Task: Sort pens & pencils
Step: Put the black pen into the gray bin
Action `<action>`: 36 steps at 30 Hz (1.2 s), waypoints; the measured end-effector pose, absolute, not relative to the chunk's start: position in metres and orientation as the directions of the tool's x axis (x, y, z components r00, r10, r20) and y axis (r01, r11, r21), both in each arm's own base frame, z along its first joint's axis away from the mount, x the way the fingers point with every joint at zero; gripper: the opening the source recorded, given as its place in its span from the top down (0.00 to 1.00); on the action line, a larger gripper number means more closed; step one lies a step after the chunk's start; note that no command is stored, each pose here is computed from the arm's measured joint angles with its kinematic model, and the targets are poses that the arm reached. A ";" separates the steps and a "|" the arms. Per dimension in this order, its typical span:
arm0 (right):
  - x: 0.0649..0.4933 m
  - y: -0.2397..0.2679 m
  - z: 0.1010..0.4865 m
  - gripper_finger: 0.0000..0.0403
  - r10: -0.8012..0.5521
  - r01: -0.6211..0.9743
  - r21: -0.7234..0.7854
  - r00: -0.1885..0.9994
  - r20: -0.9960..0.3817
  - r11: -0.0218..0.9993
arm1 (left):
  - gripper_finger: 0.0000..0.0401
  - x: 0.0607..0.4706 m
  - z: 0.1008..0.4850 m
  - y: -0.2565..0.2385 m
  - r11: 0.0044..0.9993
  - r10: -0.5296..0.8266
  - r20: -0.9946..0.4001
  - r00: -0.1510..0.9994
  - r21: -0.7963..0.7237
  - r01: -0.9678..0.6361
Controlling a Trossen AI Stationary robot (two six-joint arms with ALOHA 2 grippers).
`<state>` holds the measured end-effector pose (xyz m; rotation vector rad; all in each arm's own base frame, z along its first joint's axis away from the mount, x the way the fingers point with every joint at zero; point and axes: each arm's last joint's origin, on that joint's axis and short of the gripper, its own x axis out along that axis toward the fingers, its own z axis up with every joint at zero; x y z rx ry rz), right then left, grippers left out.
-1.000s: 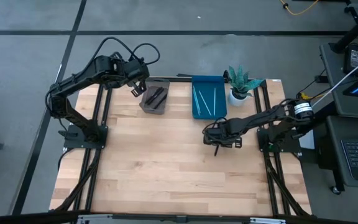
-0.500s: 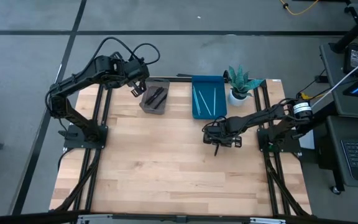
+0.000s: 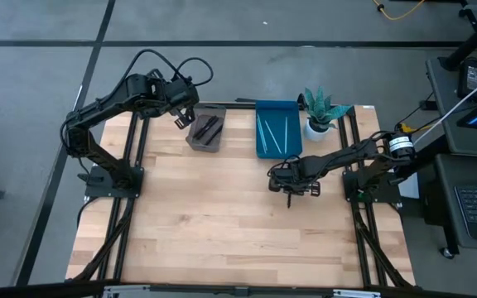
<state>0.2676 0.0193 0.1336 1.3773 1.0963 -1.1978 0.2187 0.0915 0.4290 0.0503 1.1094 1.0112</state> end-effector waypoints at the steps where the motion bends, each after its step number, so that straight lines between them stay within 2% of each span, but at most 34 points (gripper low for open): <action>1: 0.268 0.019 0.134 0.92 0.032 0.986 0.111 0.116 -0.993 -0.123 | 0.82 0.219 0.429 0.092 0.577 0.695 -0.716 0.070 0.496 -0.649; 7: 0.273 0.019 0.134 0.89 0.029 0.980 0.157 0.162 -0.986 -0.124 | 0.84 0.219 0.429 0.092 0.577 0.695 -0.716 0.070 0.496 -0.649; 12: 0.286 0.019 0.143 0.93 0.002 0.966 0.237 0.239 -0.971 -0.103 | 0.83 0.219 0.429 0.092 0.577 0.695 -0.716 0.070 0.496 -0.649; 19: 0.305 0.019 0.166 0.93 -0.057 0.942 0.334 0.332 -0.942 -0.027 | 0.81 0.219 0.429 0.092 0.577 0.694 -0.716 0.070 0.496 -0.649; 29: 0.343 0.018 0.232 0.93 -0.171 0.849 0.507 0.528 -0.832 0.152 | 0.84 0.219 0.429 0.091 0.579 0.688 -0.722 0.074 0.485 -0.655; 36: 0.355 0.014 0.278 0.93 -0.280 0.801 0.528 0.596 -0.753 0.284 | 0.83 0.220 0.428 0.090 0.617 0.634 -0.764 0.118 0.409 -0.673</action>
